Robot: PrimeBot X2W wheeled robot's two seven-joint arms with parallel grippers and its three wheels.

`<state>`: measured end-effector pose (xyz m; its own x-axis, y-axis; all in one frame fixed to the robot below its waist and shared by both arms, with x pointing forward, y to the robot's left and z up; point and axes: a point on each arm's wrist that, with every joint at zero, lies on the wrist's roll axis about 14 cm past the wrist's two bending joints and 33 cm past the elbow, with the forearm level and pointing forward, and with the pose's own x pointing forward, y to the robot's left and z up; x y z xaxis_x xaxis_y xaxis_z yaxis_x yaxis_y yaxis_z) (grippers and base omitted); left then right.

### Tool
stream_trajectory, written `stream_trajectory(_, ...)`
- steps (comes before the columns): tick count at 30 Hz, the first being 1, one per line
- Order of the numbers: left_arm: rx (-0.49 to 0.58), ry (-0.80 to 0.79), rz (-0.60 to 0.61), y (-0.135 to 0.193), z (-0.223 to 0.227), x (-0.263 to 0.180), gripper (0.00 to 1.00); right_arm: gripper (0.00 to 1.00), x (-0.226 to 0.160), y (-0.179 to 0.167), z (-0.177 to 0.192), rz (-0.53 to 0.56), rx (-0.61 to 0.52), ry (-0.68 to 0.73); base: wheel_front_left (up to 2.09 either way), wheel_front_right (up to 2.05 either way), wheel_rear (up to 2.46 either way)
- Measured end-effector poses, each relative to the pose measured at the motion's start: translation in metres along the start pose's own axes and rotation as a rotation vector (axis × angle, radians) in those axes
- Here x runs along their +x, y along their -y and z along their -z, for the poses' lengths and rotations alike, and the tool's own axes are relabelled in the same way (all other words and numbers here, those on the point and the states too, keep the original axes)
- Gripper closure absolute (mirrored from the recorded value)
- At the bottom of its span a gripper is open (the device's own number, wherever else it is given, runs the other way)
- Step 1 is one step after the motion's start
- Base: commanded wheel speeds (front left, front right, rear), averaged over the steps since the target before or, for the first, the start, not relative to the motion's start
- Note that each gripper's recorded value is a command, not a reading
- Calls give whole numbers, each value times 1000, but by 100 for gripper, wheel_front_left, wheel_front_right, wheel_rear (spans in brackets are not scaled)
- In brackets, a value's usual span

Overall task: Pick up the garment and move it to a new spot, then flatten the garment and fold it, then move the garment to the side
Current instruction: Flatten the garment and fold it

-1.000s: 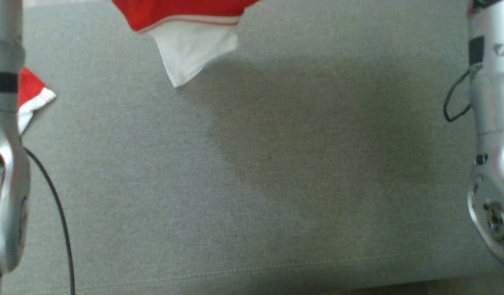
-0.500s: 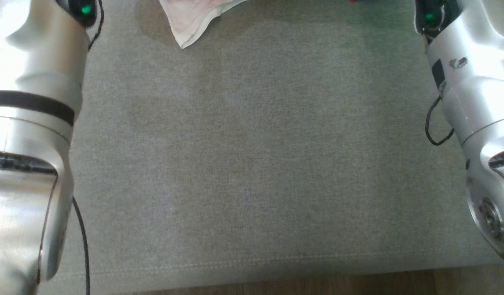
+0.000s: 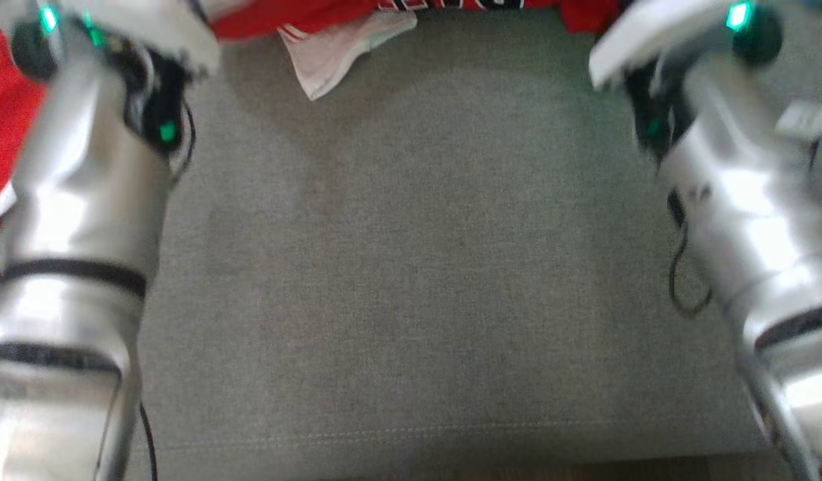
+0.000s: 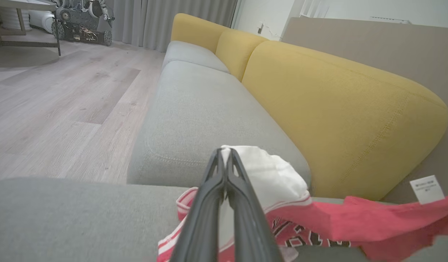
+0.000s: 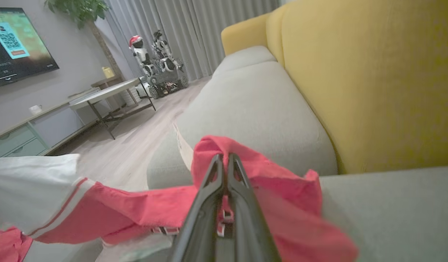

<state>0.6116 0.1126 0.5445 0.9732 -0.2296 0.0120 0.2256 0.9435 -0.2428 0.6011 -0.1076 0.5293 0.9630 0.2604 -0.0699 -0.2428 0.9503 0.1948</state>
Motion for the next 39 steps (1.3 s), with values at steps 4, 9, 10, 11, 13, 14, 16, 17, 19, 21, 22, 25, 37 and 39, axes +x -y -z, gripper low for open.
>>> stream_trajectory(4,-24,8,-17,-9,11,-39,100,100,-36,5,36,23,56,-62,0,0,0)
stream_trajectory(9,-20,24,-40,-9,25,-100,100,100,-88,9,71,56,122,-116,0,0,0)
stream_trajectory(10,-16,29,-46,-8,27,-113,100,100,-98,9,78,62,133,-127,0,0,0)
stream_trajectory(11,-7,33,-50,-7,29,-127,100,100,-110,10,86,69,145,-140,0,0,0)
stream_trajectory(13,3,47,-71,-10,30,-154,100,100,-130,8,99,74,161,-161,0,0,0)
stream_trajectory(14,13,47,-83,-13,29,-168,100,100,-140,6,104,76,172,-165,0,0,0)
stream_trajectory(16,43,44,-100,-17,25,-193,100,100,-157,8,110,90,191,-165,0,0,0)
stream_trajectory(17,55,38,-103,-16,23,-205,100,100,-165,11,112,99,197,-162,0,0,0)
stream_trajectory(19,61,31,-104,-8,19,-225,100,100,-179,16,115,113,207,-166,0,0,0)
stream_trajectory(21,56,16,-113,0,17,-244,100,100,-194,20,120,128,217,-171,0,0,0)
stream_trajectory(22,50,3,-121,3,17,-253,100,100,-202,21,123,135,225,-179,0,0,0)
stream_trajectory(25,37,-22,-136,8,18,-270,100,100,-219,24,127,150,231,-186,0,0,0)
stream_trajectory(37,-20,-111,-182,24,22,-322,100,100,-317,19,109,257,198,-261,0,0,0)
stream_trajectory(39,-24,-116,-185,24,23,-324,100,100,-325,22,104,270,189,-270,0,0,0)
